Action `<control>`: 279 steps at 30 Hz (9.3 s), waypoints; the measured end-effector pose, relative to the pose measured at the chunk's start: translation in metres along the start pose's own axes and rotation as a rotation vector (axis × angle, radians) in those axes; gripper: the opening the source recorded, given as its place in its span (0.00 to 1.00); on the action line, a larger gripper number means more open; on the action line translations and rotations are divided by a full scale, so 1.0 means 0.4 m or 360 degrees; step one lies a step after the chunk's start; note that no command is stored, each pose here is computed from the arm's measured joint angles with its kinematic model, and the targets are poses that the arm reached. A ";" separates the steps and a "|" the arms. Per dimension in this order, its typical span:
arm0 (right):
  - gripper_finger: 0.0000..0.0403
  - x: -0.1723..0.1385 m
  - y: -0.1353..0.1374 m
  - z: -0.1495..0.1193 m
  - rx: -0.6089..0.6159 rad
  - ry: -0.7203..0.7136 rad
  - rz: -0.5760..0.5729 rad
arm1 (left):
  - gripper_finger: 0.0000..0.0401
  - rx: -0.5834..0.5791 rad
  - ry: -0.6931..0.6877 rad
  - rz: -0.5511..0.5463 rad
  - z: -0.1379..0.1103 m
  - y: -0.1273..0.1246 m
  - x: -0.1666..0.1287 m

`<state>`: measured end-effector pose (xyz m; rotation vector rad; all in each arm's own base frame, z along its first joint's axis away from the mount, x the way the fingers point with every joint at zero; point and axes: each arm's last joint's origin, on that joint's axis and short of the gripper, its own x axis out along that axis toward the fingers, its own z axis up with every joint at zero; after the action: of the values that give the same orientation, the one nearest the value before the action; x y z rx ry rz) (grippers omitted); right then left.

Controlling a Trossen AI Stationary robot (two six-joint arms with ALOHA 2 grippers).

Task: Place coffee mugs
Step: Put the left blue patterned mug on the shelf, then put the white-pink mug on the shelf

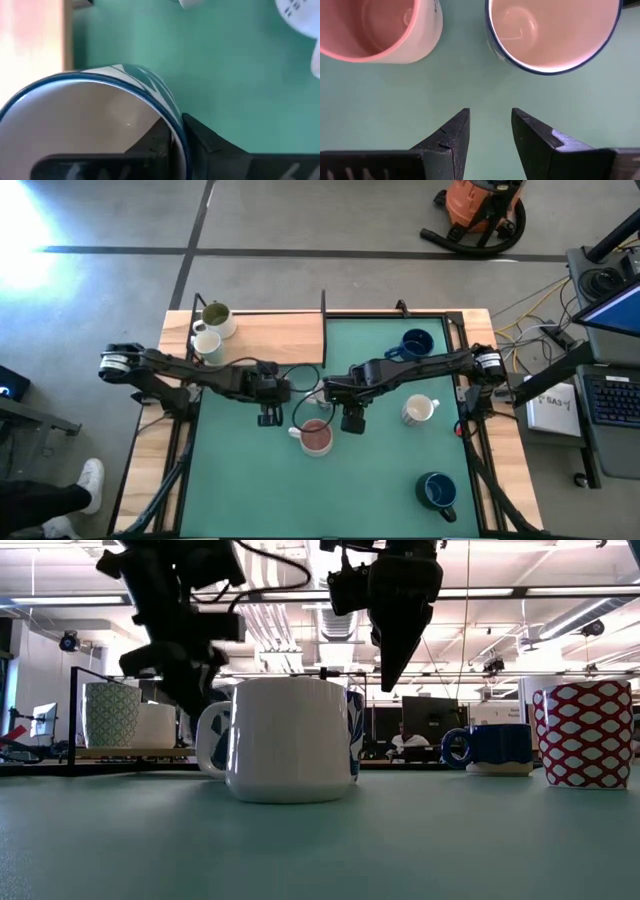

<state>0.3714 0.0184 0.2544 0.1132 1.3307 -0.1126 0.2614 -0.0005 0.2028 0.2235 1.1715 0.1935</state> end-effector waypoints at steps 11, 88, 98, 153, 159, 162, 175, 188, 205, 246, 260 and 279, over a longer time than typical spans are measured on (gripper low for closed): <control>0.33 0.000 -0.001 -0.003 -0.0017 0.0019 -0.0004 | 0.03 0.0061 0.0053 -0.0004 0.027 0.095 -0.093; 0.33 -0.044 -0.218 -0.004 0.0016 0.0013 -0.0223 | 0.17 -0.0274 0.0489 0.0190 -0.134 0.562 -0.004; 0.33 -0.044 -0.252 -0.004 0.0041 0.0014 -0.0237 | 0.17 -0.0291 0.0598 0.0131 -0.112 0.588 0.002; 0.33 -0.044 -0.252 -0.008 -0.0007 0.0040 -0.0233 | 0.19 -0.0534 0.0618 0.0153 -0.117 0.577 -0.055; 0.33 -0.044 -0.251 -0.009 -0.0010 0.0053 -0.0232 | 0.26 -0.0563 0.0584 0.0167 -0.095 0.593 -0.100; 0.33 -0.044 -0.251 -0.014 -0.0002 0.0085 -0.0230 | 0.27 -0.0603 0.0551 0.0063 -0.087 0.591 -0.125; 0.33 -0.095 -0.244 -0.043 0.0128 0.0058 -0.0219 | 0.28 -0.0795 0.0285 -0.0213 -0.011 0.514 -0.196; 0.33 -0.076 -0.119 -0.176 0.0246 -0.0026 -0.0155 | 0.28 -0.0727 0.0085 -0.0378 0.120 0.174 -0.185; 0.33 -0.030 0.049 -0.268 0.0224 -0.0233 0.0031 | 0.28 -0.0797 -0.0252 -0.0391 0.138 -0.056 -0.096; 0.33 -0.024 0.052 -0.266 0.0203 -0.0250 0.0036 | 0.28 -0.0844 -0.0234 -0.0439 0.151 -0.122 -0.005; 0.33 -0.024 0.052 -0.266 0.0209 -0.0250 0.0038 | 0.28 -0.0839 -0.0215 -0.0470 0.150 -0.153 -0.004; 0.33 -0.024 0.053 -0.265 0.0210 -0.0259 0.0041 | 0.04 -0.0828 -0.0173 -0.0449 0.152 -0.165 0.032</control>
<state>0.2703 0.0549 0.2393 0.2280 1.1585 -0.1841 0.3250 -0.0649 0.1960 -0.3829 0.9954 0.2273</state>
